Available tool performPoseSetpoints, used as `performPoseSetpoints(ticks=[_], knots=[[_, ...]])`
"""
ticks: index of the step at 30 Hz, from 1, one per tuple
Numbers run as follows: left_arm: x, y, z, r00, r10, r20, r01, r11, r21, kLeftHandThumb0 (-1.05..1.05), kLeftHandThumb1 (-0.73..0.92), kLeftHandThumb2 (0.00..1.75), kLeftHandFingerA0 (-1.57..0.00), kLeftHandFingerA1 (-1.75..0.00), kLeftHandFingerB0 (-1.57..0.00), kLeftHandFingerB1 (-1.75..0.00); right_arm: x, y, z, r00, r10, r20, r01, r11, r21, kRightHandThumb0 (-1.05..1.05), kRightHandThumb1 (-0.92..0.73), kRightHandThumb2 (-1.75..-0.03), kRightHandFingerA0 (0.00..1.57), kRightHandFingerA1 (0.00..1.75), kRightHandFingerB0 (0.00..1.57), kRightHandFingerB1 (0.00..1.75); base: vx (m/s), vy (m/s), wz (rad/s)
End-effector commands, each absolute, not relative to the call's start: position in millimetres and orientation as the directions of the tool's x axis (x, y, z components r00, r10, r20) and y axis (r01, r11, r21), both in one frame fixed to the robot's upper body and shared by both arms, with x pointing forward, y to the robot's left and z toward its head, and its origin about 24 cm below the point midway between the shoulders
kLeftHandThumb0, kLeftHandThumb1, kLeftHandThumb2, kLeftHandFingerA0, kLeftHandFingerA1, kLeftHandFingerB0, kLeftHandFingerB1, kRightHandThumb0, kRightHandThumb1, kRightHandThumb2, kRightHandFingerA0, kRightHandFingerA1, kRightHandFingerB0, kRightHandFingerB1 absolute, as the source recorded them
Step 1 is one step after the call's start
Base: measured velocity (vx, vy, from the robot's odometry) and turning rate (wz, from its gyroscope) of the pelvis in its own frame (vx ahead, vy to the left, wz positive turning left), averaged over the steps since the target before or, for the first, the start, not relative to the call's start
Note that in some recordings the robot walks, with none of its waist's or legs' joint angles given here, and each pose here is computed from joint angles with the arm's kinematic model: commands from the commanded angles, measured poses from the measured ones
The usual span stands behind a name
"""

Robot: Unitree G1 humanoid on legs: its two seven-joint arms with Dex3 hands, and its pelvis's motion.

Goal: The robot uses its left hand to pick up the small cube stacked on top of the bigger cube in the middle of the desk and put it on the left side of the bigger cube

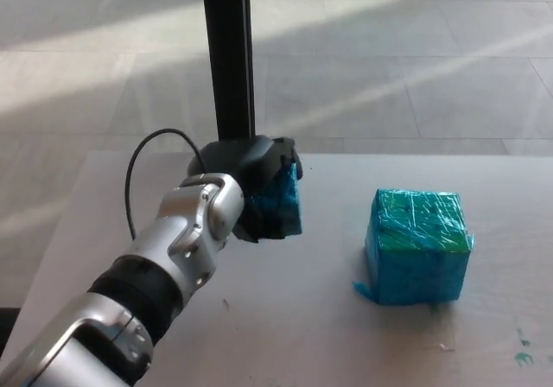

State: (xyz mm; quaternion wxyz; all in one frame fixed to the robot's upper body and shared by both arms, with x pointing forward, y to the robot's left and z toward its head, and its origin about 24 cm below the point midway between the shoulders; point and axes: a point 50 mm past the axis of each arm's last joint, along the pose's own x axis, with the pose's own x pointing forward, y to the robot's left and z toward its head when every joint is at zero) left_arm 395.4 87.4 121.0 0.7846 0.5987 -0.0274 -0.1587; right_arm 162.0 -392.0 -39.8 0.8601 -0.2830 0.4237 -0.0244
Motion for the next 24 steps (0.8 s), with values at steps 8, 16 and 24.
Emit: performPoseSetpoints(ticks=[8,16,24], knots=[[373.8,98.6,93.1,0.923,-0.302,-0.238,0.292,0.148,0.945,-0.25,0.60,0.74,-0.82,-1.75,-0.73,-1.48,157.3,-397.7,-40.2,0.609,-0.308,-0.731,-0.176,0.847,-0.502,-0.36,-0.73,-0.61,0.58,0.51,0.49,0.39,0.00,0.000,0.00],[364.1,90.3,79.8,0.913,-0.349,-0.212,0.292,0.196,0.936,-0.20,0.61,0.92,-0.81,-1.73,-0.76,-1.40,160.7,-396.0,-39.5,0.610,-0.301,-0.733,-0.185,0.845,-0.502,-0.37,-0.71,-0.61,0.58,0.52,0.49,0.39,0.00,0.000,0.00],[368.6,82.5,83.0,0.885,-0.311,-0.348,0.380,0.047,0.924,-0.54,0.67,0.59,-0.35,-0.77,-0.24,-0.34,161.7,-395.3,-37.2,0.620,-0.294,-0.727,-0.185,0.846,-0.500,-0.39,-0.71,-0.61,0.58,0.51,0.49,0.38,0.00,0.000,0.00]])
